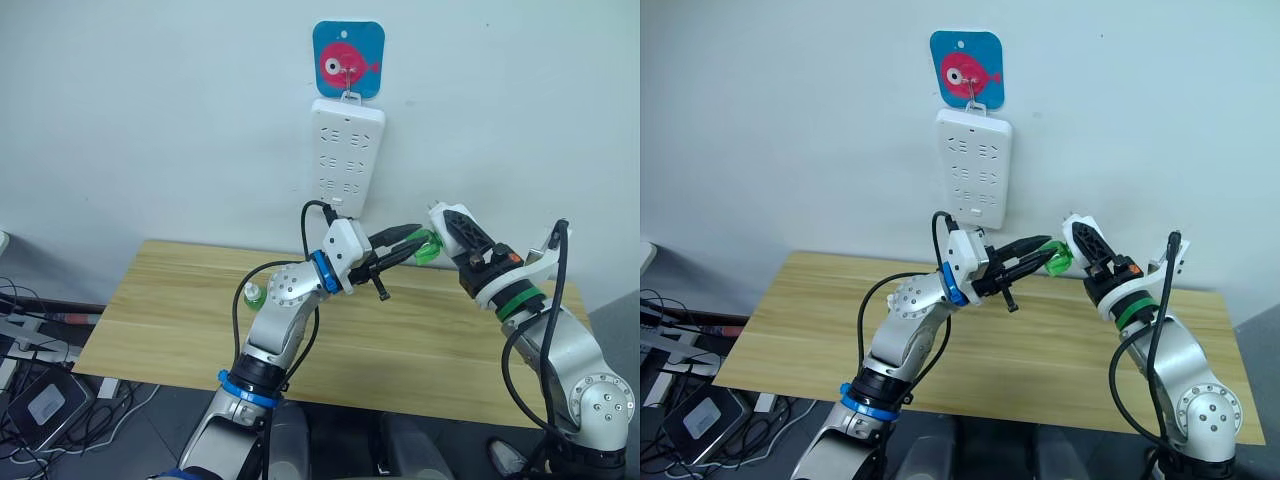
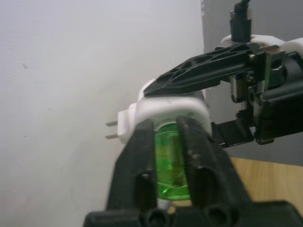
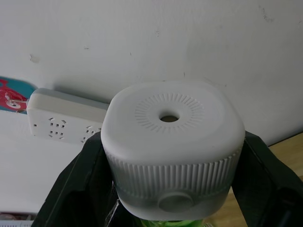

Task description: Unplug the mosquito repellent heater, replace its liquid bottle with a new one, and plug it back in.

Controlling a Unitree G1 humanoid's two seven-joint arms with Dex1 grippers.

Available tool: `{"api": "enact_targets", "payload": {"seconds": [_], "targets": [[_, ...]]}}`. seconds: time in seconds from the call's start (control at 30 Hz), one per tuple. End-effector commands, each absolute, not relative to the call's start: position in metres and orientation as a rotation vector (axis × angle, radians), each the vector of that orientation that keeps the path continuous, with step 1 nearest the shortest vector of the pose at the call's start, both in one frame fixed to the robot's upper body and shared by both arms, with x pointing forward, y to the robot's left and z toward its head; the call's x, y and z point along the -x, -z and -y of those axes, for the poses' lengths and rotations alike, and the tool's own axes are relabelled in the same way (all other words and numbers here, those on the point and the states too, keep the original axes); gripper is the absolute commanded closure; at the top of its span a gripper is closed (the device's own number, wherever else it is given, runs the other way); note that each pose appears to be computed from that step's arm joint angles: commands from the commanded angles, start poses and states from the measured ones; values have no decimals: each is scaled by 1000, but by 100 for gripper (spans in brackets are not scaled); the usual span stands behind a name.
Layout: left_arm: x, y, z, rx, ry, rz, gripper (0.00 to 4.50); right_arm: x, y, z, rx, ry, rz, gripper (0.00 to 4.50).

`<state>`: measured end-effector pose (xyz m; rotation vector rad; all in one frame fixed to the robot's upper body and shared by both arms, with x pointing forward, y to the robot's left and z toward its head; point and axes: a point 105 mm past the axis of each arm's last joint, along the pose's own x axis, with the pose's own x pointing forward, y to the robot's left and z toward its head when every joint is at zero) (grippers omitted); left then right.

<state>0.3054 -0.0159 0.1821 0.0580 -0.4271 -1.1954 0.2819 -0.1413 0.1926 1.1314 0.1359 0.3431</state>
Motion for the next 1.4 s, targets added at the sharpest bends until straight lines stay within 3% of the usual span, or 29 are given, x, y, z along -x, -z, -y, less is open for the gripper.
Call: {"api": "enact_targets", "payload": {"seconds": [0.03,0.3,0.7,0.8,1.0,1.27,1.3,1.4], "targets": [[-303,-180,22,-74,1208,427,235,-271,-215,131,-1126,-451,-70,152],[-302,-176,24,-73,1189,412,2,-270,-216,130,-1122,-462,-66,152],[-299,-187,23,-23,1180,445,2,-269,-214,131,-1120,-451,-66,152],[-298,-183,22,-34,1189,435,60,-269,-215,131,-1121,-456,-64,152],[-300,-181,23,-35,1190,425,222,-269,-219,128,-1124,-473,-61,152],[-295,-182,25,-53,1224,433,222,-267,-220,124,-1098,-497,-69,152],[-294,-182,25,-60,1236,437,222,-267,-220,123,-1092,-505,-74,79],[-293,-183,21,-93,1282,448,222,-262,-219,121,-1073,-564,-128,5]]}}
